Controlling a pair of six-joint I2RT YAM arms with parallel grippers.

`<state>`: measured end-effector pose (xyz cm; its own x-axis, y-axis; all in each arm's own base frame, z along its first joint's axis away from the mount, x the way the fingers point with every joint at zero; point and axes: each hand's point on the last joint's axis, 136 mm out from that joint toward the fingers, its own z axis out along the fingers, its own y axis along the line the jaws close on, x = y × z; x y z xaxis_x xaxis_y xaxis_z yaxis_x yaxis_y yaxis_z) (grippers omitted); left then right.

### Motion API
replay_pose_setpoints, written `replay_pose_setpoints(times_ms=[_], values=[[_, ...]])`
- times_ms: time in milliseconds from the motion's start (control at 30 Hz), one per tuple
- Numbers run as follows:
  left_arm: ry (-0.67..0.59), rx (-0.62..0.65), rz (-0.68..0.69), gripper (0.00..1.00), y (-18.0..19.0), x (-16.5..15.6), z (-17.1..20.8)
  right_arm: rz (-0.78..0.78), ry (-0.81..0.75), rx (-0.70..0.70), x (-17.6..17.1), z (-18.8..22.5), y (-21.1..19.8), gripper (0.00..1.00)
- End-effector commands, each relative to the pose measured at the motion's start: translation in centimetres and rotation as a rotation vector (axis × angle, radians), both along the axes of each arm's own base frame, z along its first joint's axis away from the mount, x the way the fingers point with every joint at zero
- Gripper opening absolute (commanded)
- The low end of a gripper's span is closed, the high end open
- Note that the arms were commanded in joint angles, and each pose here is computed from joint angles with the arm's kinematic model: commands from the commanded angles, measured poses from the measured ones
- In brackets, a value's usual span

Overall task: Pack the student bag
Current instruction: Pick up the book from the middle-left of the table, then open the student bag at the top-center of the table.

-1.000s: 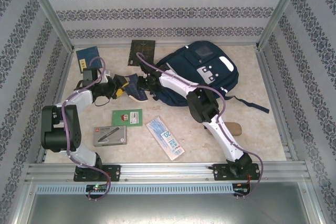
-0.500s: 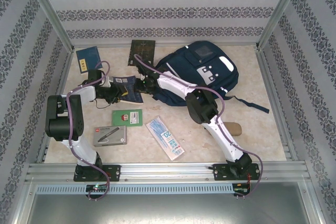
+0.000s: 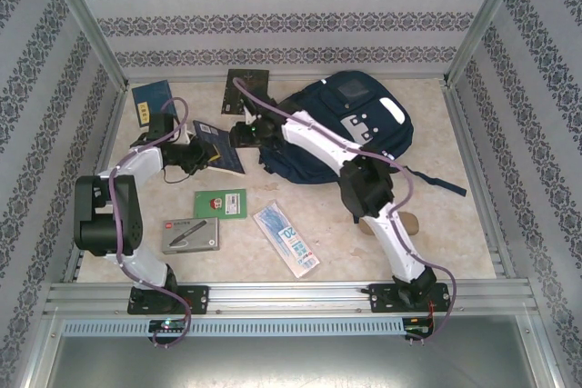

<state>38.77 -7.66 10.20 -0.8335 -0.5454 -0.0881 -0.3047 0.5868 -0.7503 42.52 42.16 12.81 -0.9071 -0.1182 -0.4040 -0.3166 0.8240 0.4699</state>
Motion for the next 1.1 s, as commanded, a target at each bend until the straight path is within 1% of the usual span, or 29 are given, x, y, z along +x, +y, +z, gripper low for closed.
replay_pose_setpoints(times_ms=[0,100,233,333,467,767,833,867,933,1033,1067], values=[[-0.087,-0.027,-0.012,0.0,-0.6,0.7,3.3,0.004,-0.12,-0.121,0.8,3.5,-5.0,0.47],[-0.124,-0.038,-0.006,0.0,-0.8,0.7,4.7,-0.006,-0.152,-0.234,1.4,3.0,-8.9,0.48],[-0.176,-0.047,-0.016,0.0,-1.2,0.7,6.9,0.026,-0.136,-0.351,1.3,0.9,-12.4,0.49],[-0.199,-0.049,-0.018,0.0,-1.4,0.7,8.2,0.062,-0.128,-0.44,1.1,-1.0,-13.8,0.48],[-0.212,-0.053,-0.021,0.0,-1.6,0.6,8.9,0.086,-0.122,-0.521,1.4,-3.1,-14.9,0.47],[-0.207,-0.053,-0.024,0.0,-1.8,-0.3,8.9,0.117,-0.097,-0.633,1.8,-6.7,-16.3,0.46],[-0.208,-0.053,-0.024,0.0,-1.8,-0.4,8.9,0.119,-0.093,-0.658,1.9,-7.4,-16.6,0.42],[-0.211,-0.053,-0.025,0.0,-1.9,-0.4,9.1,0.121,-0.092,-0.665,1.9,-7.6,-16.8,0.38],[-0.219,-0.052,-0.025,0.0,-1.9,-0.5,9.4,0.117,-0.097,-0.672,2.0,-7.6,-16.9,0.26],[-0.229,-0.051,-0.022,0.0,-2.0,-0.5,9.8,0.11,-0.107,-0.663,2.1,-6.9,-16.8,0.11],[-0.232,-0.052,-0.018,0.0,-2.0,-0.5,9.8,0.106,-0.114,-0.652,2.1,-6.3,-16.7,0.09]])
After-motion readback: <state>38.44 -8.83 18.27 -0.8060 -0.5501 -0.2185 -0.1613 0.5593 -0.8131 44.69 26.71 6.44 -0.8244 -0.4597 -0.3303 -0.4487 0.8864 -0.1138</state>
